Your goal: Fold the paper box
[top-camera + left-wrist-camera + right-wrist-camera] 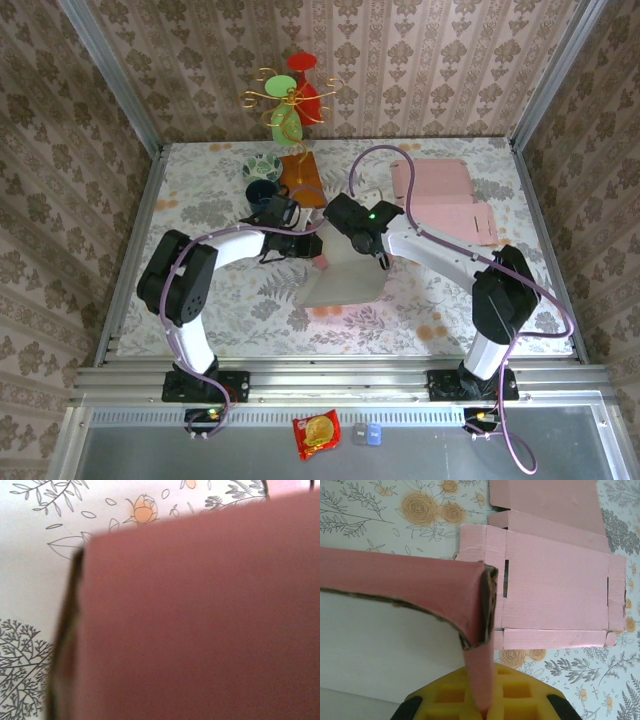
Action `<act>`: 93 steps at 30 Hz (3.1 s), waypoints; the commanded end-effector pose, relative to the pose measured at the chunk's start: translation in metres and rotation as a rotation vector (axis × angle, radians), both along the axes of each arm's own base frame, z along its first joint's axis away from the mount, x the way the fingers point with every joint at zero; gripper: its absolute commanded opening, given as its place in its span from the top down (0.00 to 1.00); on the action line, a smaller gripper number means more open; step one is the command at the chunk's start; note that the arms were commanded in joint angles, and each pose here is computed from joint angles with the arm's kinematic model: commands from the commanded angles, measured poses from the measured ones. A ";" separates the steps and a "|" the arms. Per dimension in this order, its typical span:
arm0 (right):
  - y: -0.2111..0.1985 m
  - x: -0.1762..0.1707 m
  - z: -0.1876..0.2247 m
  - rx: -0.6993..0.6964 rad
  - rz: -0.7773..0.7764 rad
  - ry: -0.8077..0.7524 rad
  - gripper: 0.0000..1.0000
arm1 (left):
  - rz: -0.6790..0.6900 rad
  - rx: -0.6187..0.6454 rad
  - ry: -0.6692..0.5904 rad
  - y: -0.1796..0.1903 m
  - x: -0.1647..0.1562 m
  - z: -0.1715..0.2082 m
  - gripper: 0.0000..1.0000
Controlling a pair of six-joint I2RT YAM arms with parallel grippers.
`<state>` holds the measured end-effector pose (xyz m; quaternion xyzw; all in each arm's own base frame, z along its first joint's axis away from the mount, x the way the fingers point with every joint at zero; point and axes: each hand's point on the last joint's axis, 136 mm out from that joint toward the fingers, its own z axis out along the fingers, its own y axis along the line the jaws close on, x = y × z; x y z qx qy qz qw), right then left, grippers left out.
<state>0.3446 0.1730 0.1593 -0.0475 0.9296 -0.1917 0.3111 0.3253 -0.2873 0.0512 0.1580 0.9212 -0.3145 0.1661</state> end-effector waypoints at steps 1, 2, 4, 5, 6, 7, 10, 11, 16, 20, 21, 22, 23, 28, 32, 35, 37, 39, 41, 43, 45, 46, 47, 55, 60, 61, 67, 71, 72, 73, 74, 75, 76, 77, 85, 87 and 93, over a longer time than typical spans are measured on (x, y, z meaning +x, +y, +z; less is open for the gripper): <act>0.011 0.002 -0.005 0.016 -0.007 -0.013 1.00 | 0.024 0.046 0.033 0.004 -0.006 -0.020 0.83; 0.011 0.002 -0.004 0.015 -0.007 -0.015 1.00 | 0.030 0.052 0.032 0.006 -0.005 -0.021 0.84; 0.012 0.002 -0.004 0.015 -0.006 -0.015 1.00 | 0.041 0.063 0.026 0.008 -0.004 -0.021 0.87; 0.012 0.002 -0.003 0.015 -0.006 -0.016 1.00 | 0.047 0.069 0.022 0.009 -0.005 -0.020 0.88; 0.013 0.003 -0.002 0.013 -0.006 -0.019 1.00 | 0.052 0.077 0.017 0.010 -0.004 -0.019 0.90; 0.013 0.003 -0.001 0.011 -0.007 -0.019 1.00 | 0.059 0.086 0.015 0.012 -0.004 -0.019 0.92; 0.014 0.003 0.001 0.012 -0.010 -0.024 1.00 | 0.093 0.130 0.013 0.017 -0.004 -0.019 0.97; 0.015 0.004 0.002 0.014 -0.011 -0.025 1.00 | 0.113 0.158 0.017 0.020 -0.005 -0.021 1.00; 0.020 0.003 0.001 0.024 -0.013 -0.023 1.00 | 0.236 0.316 0.056 0.036 -0.014 -0.029 1.00; 0.023 0.001 -0.001 0.024 -0.014 -0.023 1.00 | 0.346 0.425 0.085 0.049 -0.019 -0.030 1.00; 0.024 0.000 -0.002 0.026 -0.011 -0.021 1.00 | 0.368 0.450 0.096 0.051 -0.020 -0.030 1.00; 0.025 0.000 -0.003 0.026 -0.009 -0.018 1.00 | 0.382 0.466 0.106 0.052 -0.022 -0.030 1.00; 0.026 0.000 -0.004 0.028 -0.007 -0.019 1.00 | 0.388 0.469 0.115 0.052 -0.023 -0.030 1.00; 0.028 -0.001 -0.004 0.036 -0.004 -0.018 1.00 | 0.450 0.538 0.130 0.057 -0.024 -0.025 1.00; 0.030 0.000 -0.005 0.046 -0.002 -0.020 1.00 | 0.456 0.537 0.121 0.053 -0.021 -0.021 1.00; 0.031 -0.001 -0.005 0.051 0.000 -0.019 1.00 | 0.430 0.499 0.105 0.045 -0.018 -0.018 1.00; 0.030 -0.001 -0.006 0.051 0.000 -0.017 1.00 | 0.414 0.451 0.076 0.039 -0.014 -0.011 0.97; 0.030 -0.001 -0.006 0.049 -0.001 -0.017 1.00 | 0.403 0.420 0.038 0.037 -0.010 0.001 0.84; 0.030 -0.002 -0.006 0.049 -0.001 -0.017 1.00 | 0.390 0.388 0.006 0.035 -0.007 0.012 0.77; 0.029 -0.002 -0.006 0.049 -0.004 -0.016 1.00 | 0.380 0.352 -0.016 0.035 -0.003 0.023 0.71; 0.029 -0.002 -0.007 0.045 -0.006 -0.012 1.00 | 0.362 0.320 -0.028 0.034 -0.002 0.029 0.67; 0.029 -0.002 -0.008 0.044 -0.005 -0.009 1.00 | 0.350 0.300 -0.030 0.033 -0.002 0.032 0.67; 0.029 -0.002 -0.007 0.044 -0.006 -0.009 1.00 | 0.339 0.280 -0.033 0.031 -0.001 0.034 0.66; 0.028 -0.002 -0.008 0.044 -0.015 -0.004 1.00 | 0.301 0.280 0.021 0.034 -0.007 0.019 0.70; 0.028 -0.002 -0.009 0.048 -0.017 -0.002 1.00 | 0.316 0.309 0.029 0.042 -0.008 0.012 0.73; 0.029 -0.003 -0.009 0.050 -0.016 -0.002 1.00 | 0.319 0.316 0.024 0.043 -0.007 0.011 0.76; 0.029 -0.003 -0.011 0.052 -0.019 0.003 1.00 | 0.337 0.387 0.029 0.050 -0.004 -0.001 0.89; 0.029 -0.004 -0.012 0.056 -0.021 0.007 1.00 | 0.359 0.443 0.017 0.054 -0.005 -0.004 1.00; 0.029 -0.004 -0.013 0.054 -0.021 0.010 1.00 | 0.376 0.464 0.012 0.057 -0.006 -0.003 1.00; 0.029 -0.004 -0.013 0.054 -0.022 0.010 1.00 | 0.380 0.468 0.004 0.057 -0.006 -0.001 1.00; 0.029 -0.004 -0.014 0.055 -0.023 0.011 1.00 | 0.382 0.469 -0.012 0.056 -0.006 0.002 1.00; 0.029 -0.004 -0.014 0.055 -0.022 0.013 1.00 | 0.383 0.465 -0.031 0.054 -0.006 0.007 1.00; 0.030 -0.004 -0.013 0.058 -0.023 0.011 1.00 | 0.383 0.459 -0.043 0.052 -0.005 0.012 1.00; 0.030 -0.004 -0.014 0.059 -0.023 0.012 1.00 | 0.379 0.453 -0.053 0.049 -0.005 0.016 1.00; 0.027 -0.004 -0.019 0.103 -0.055 0.038 1.00 | 0.391 0.376 -0.064 0.043 -0.005 0.057 0.50; 0.026 -0.004 -0.019 0.116 -0.064 0.041 1.00 | 0.400 0.328 -0.063 0.042 -0.006 0.071 0.42; 0.022 -0.005 -0.025 0.139 -0.088 0.060 1.00 | 0.422 0.194 0.004 0.041 -0.012 0.094 0.38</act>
